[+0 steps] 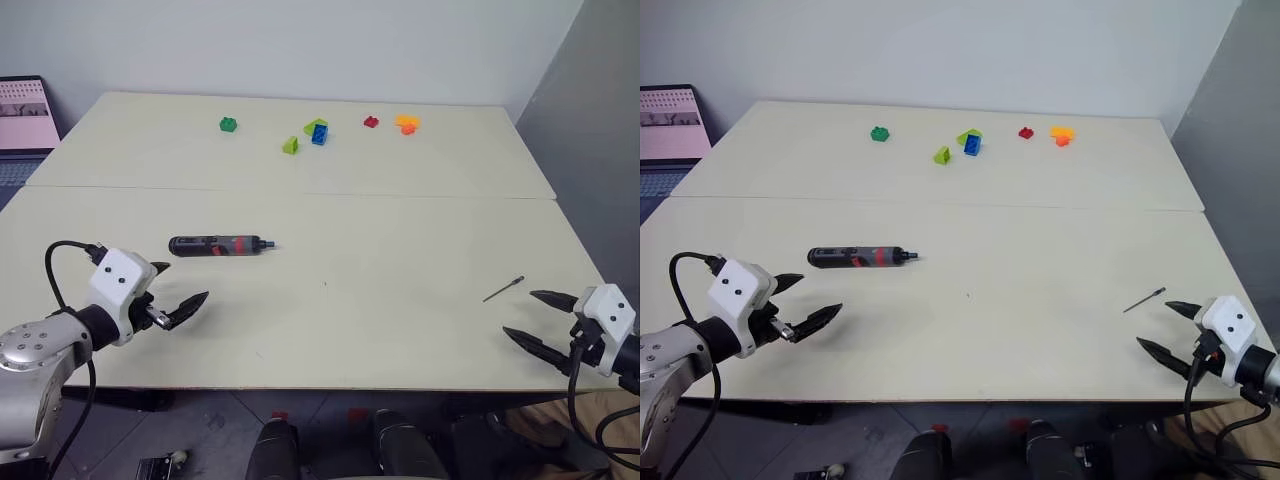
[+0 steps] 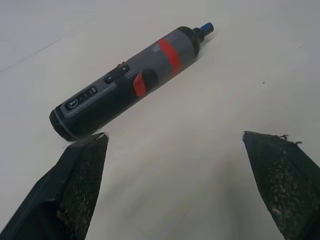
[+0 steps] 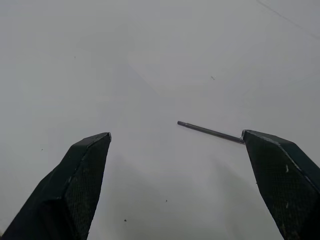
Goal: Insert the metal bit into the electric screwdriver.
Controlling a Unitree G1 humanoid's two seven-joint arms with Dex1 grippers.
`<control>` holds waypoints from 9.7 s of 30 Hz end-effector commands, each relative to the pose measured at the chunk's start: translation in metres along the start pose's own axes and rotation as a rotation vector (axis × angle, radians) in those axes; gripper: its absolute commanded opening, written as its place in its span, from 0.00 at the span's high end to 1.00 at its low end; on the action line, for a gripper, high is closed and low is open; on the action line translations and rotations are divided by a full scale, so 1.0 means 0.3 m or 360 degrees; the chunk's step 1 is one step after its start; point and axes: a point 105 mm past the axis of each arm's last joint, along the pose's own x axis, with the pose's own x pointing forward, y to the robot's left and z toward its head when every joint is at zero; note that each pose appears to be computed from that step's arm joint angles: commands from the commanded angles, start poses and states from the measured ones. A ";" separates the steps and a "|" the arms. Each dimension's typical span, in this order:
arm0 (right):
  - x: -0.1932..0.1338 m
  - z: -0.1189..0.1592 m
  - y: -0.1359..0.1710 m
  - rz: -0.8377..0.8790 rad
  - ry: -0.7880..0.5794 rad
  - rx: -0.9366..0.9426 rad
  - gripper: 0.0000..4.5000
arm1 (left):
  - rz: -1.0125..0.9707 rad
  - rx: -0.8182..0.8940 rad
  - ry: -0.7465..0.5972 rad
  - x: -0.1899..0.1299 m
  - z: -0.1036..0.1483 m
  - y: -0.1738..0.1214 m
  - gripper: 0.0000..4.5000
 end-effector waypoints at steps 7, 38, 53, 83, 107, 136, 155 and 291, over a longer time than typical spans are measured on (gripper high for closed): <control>0.027 0.040 -0.001 0.0021 -0.0076 -0.0004 0.02 | -0.0054 0.0104 -0.0051 -0.015 0.027 0.004 0.00; 0.180 0.399 0.245 0.0664 -0.0355 -0.0215 0.02 | -0.0965 0.1007 0.0465 0.312 0.243 0.110 0.00; 0.194 0.434 0.279 0.0706 -0.0438 -0.0191 0.02 | -0.0986 0.1149 0.0709 0.446 0.255 0.087 0.00; 0.186 0.520 0.248 0.0854 -0.0501 -0.0222 0.00 | -0.0953 0.1282 0.0869 0.534 0.241 0.026 0.08; 0.171 0.504 0.235 0.0815 -0.0501 -0.0209 0.00 | -0.1032 0.1319 0.0777 0.504 0.284 0.032 0.64; 0.060 0.698 0.074 0.0517 -0.0867 -0.0033 0.00 | -0.0432 -0.0078 -0.0955 0.433 0.676 -0.062 0.64; 0.106 0.701 0.117 0.0627 -0.0829 -0.0051 0.00 | -0.0198 -0.0432 -0.1014 0.399 0.474 -0.237 0.64; 0.404 0.928 0.173 0.0557 -0.1192 0.0078 1.00 | 0.0016 -0.0364 -0.1071 0.361 0.510 -0.414 0.64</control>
